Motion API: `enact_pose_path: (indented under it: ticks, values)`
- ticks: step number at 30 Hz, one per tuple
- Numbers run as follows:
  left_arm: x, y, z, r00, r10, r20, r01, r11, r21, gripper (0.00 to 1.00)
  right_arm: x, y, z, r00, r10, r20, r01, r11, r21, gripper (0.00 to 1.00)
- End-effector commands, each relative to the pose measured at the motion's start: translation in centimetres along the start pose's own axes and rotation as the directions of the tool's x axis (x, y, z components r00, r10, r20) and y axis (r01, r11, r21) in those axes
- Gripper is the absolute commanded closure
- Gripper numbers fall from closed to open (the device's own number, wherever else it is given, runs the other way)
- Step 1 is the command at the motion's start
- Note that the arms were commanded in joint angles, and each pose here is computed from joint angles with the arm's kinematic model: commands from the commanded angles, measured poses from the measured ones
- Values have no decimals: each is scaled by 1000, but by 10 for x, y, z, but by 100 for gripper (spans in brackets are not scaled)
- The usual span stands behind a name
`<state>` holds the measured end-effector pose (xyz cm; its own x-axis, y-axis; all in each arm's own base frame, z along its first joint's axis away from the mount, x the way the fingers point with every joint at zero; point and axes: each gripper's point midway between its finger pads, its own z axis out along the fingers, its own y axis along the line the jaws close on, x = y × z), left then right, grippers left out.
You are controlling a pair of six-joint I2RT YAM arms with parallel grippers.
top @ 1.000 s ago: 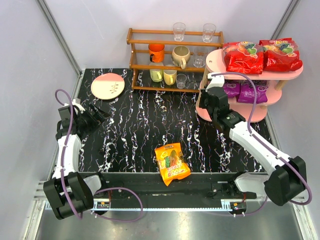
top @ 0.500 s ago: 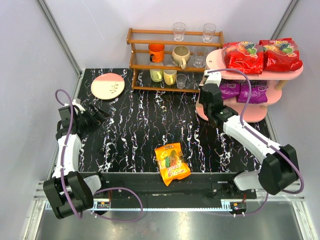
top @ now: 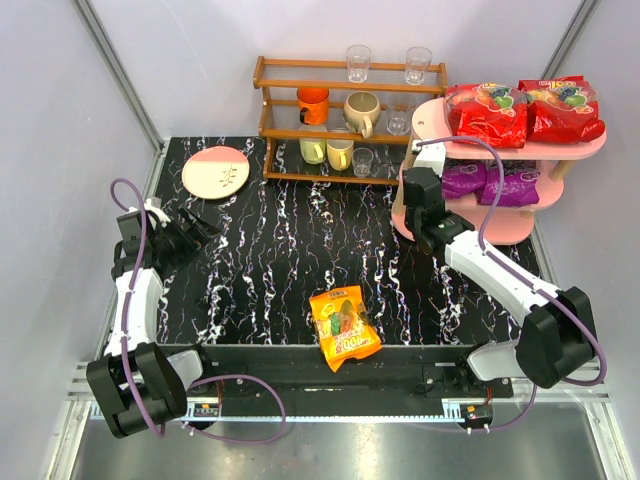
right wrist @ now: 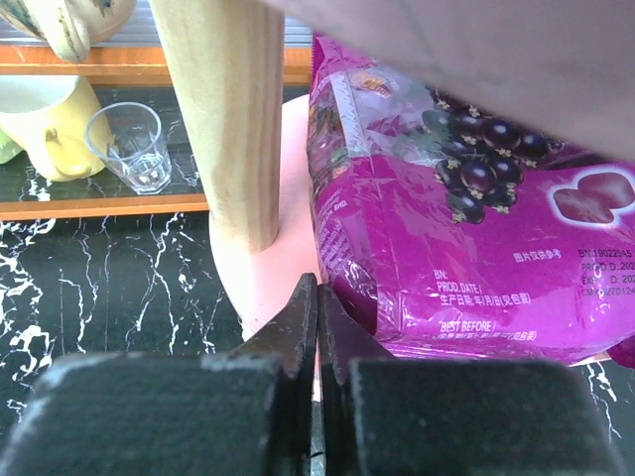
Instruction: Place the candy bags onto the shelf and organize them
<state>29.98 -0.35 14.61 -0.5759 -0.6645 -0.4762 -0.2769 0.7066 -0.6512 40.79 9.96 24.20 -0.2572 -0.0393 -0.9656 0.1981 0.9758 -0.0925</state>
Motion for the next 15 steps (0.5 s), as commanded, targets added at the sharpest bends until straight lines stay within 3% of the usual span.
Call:
enact_pose_path:
  ticks: [1, 11, 15]
  values:
    - [-10, -3, -1, 999, 28, 34, -29, 1000, 10, 1, -19, -23, -3, 997, 33, 65, -39, 995, 87, 100]
    - [-9, -2, -2, 999, 30, 35, -30, 1000, 9, 1, -13, -31, -1, 998, 31, 55, -37, 994, 102, 100]
    - [-10, -3, -2, 999, 31, 35, -31, 999, 11, 1, -13, -20, -2, 998, 30, 53, -32, 999, 35, 100]
